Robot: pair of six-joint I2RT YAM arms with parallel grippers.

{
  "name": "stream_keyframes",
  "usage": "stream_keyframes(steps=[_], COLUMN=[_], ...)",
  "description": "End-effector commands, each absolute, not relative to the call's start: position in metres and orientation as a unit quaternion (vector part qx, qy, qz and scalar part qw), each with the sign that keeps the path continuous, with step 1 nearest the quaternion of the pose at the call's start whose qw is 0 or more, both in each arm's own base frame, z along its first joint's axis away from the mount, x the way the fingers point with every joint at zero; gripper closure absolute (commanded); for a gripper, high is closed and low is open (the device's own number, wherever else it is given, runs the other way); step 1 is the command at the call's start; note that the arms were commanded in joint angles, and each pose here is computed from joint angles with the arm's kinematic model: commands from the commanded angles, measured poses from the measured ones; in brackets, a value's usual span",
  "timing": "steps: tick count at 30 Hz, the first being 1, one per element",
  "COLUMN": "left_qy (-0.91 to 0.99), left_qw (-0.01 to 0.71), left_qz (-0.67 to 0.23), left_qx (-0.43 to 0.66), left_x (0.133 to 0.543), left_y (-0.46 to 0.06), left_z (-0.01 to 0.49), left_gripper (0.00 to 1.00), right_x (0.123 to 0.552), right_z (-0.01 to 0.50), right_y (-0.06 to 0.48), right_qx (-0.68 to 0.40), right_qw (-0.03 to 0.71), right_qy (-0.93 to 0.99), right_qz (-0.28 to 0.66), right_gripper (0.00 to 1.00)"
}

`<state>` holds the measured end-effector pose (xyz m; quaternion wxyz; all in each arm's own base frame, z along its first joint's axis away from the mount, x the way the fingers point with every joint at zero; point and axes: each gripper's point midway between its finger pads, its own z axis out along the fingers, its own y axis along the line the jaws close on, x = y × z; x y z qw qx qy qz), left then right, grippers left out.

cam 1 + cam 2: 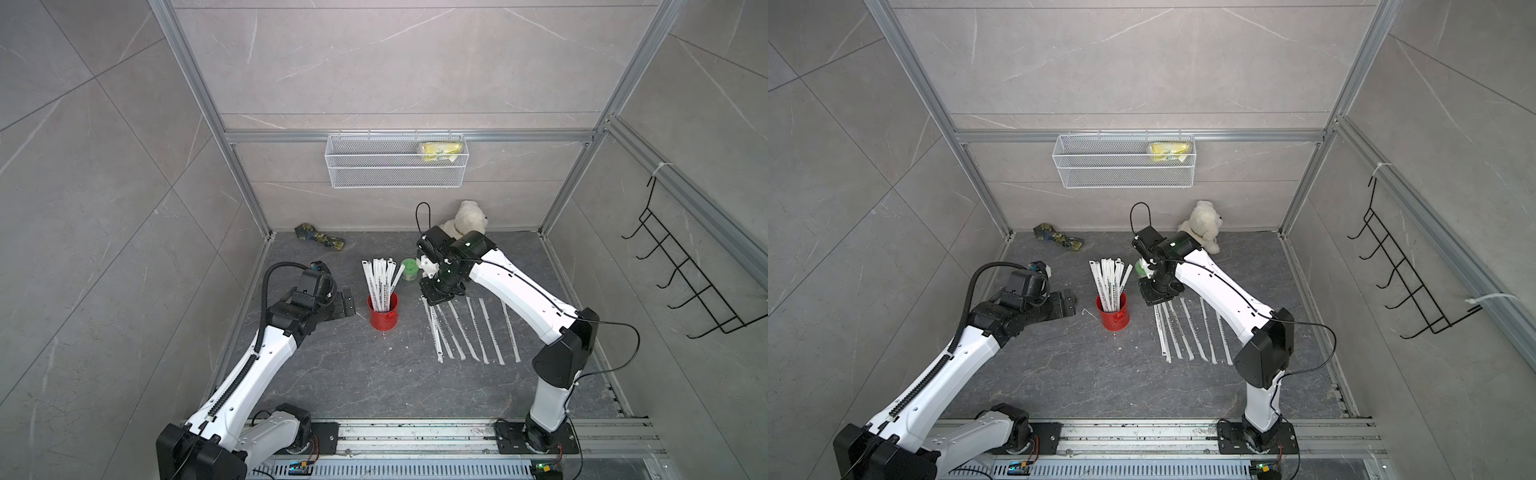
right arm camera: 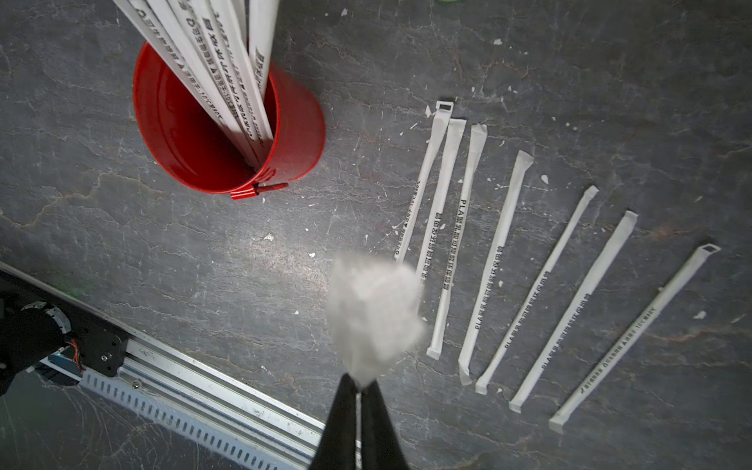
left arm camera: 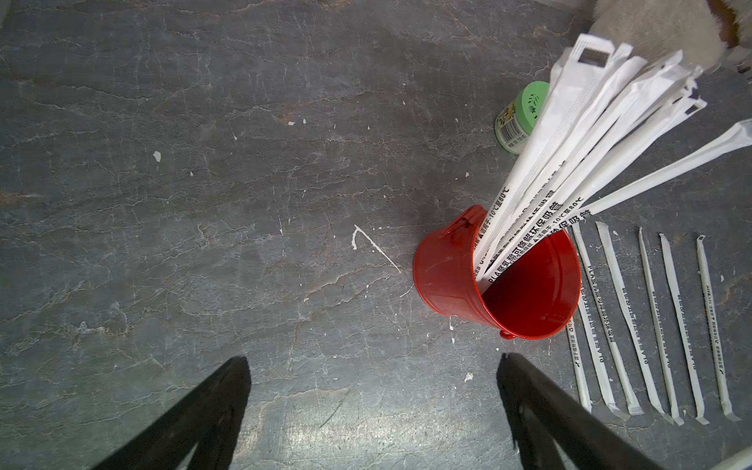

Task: Take the straws out of the storage container
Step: Place the straw at the center of the board.

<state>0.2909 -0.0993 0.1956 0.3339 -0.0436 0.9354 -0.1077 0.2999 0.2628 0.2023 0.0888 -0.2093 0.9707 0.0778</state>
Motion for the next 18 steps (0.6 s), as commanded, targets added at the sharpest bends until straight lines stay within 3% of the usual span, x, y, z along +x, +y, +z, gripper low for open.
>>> stream_keyframes(steps=[1, 18], left_qy=[0.928, 0.928], left_qw=[0.352, 0.35], left_qz=[-0.119, -0.122], left_qx=[-0.038, -0.037], left_x=[0.293, 0.293], left_y=[-0.102, -0.103], left_z=[0.215, 0.214], left_gripper=[0.01, 0.01], right_x=[0.304, 0.32], right_z=[0.179, 0.097], right_y=[0.273, 0.287], right_qx=[-0.196, -0.15], right_qw=[0.06, -0.027], right_qy=[0.975, 0.981], right_qz=[0.088, 0.121], right_gripper=[0.92, 0.91])
